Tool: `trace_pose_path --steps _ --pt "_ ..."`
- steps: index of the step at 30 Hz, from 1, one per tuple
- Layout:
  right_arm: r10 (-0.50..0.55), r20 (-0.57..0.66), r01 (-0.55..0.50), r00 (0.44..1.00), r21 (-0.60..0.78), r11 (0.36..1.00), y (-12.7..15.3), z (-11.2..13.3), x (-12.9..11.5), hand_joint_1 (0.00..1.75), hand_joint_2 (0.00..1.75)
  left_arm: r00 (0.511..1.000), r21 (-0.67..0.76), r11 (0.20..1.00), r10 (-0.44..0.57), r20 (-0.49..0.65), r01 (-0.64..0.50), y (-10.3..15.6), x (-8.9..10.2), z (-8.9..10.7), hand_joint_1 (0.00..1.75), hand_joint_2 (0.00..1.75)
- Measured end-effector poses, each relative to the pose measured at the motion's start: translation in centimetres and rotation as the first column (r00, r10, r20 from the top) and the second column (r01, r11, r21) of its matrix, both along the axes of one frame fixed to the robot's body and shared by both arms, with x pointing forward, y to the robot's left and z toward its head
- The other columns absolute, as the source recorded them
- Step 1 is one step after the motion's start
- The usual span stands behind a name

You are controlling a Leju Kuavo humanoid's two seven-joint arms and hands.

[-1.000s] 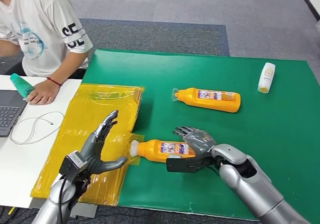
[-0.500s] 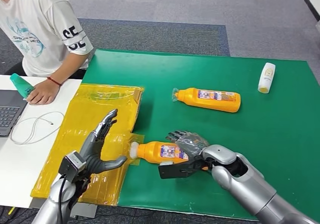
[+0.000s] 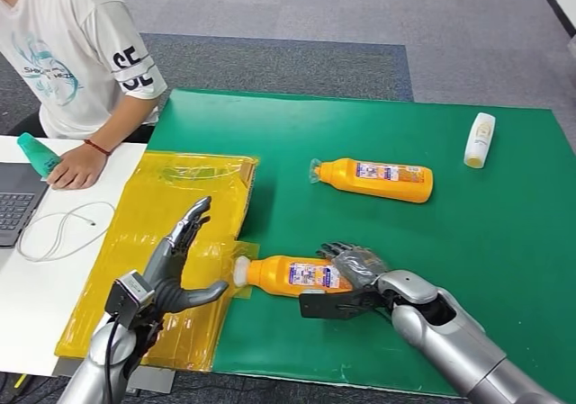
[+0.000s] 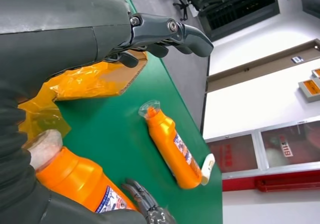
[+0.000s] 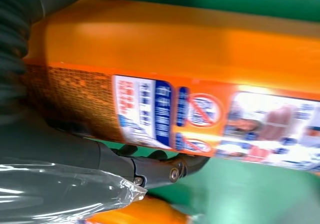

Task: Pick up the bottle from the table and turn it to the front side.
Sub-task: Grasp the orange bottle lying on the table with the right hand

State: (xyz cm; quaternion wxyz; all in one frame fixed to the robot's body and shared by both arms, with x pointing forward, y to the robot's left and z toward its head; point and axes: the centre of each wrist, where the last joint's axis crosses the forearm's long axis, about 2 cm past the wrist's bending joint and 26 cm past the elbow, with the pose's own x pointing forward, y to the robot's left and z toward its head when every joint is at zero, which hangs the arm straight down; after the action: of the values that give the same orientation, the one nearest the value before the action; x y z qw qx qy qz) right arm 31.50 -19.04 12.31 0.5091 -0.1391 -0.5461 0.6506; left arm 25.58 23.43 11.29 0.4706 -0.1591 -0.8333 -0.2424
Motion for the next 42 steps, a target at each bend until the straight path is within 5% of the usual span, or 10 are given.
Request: trace_pose_path --steps 12,13,16,17,35,42 --pt "-0.038 -0.001 0.038 0.999 -0.008 0.999 -0.9 -0.4 -0.1 0.06 1.75 1.0 -0.006 1.0 0.011 -0.011 -0.011 0.3 -0.4 -0.4 0.0 1.75" --pt "-0.04 0.001 0.04 0.999 -0.008 0.999 -1.0 -0.4 -0.1 0.28 1.75 1.0 -0.008 1.0 0.011 -0.01 -0.011 0.3 -0.5 -0.5 0.0 1.75" --pt "-0.047 0.002 0.047 0.999 -0.008 0.999 -1.2 -0.5 -0.1 1.53 1.75 1.0 -0.01 1.0 0.014 -0.01 -0.014 0.4 -0.6 -0.6 0.0 1.75" --pt "-0.05 0.002 0.05 0.999 -0.006 0.999 -1.2 -0.5 -0.1 1.75 1.75 1.0 -0.01 1.0 0.015 -0.011 -0.015 0.4 -0.6 -0.6 0.0 1.75" --pt "-0.065 -0.007 0.066 0.998 0.067 0.996 -2.3 -0.8 -0.1 1.75 1.75 1.0 -0.013 1.0 0.015 -0.012 -0.016 0.5 -0.6 -0.6 0.0 1.75" --pt "-0.063 -0.066 0.075 0.996 0.196 0.978 -3.4 -1.0 0.2 1.75 1.75 1.0 -0.012 1.0 0.004 -0.011 -0.004 0.5 -0.1 -0.5 0.0 1.75"
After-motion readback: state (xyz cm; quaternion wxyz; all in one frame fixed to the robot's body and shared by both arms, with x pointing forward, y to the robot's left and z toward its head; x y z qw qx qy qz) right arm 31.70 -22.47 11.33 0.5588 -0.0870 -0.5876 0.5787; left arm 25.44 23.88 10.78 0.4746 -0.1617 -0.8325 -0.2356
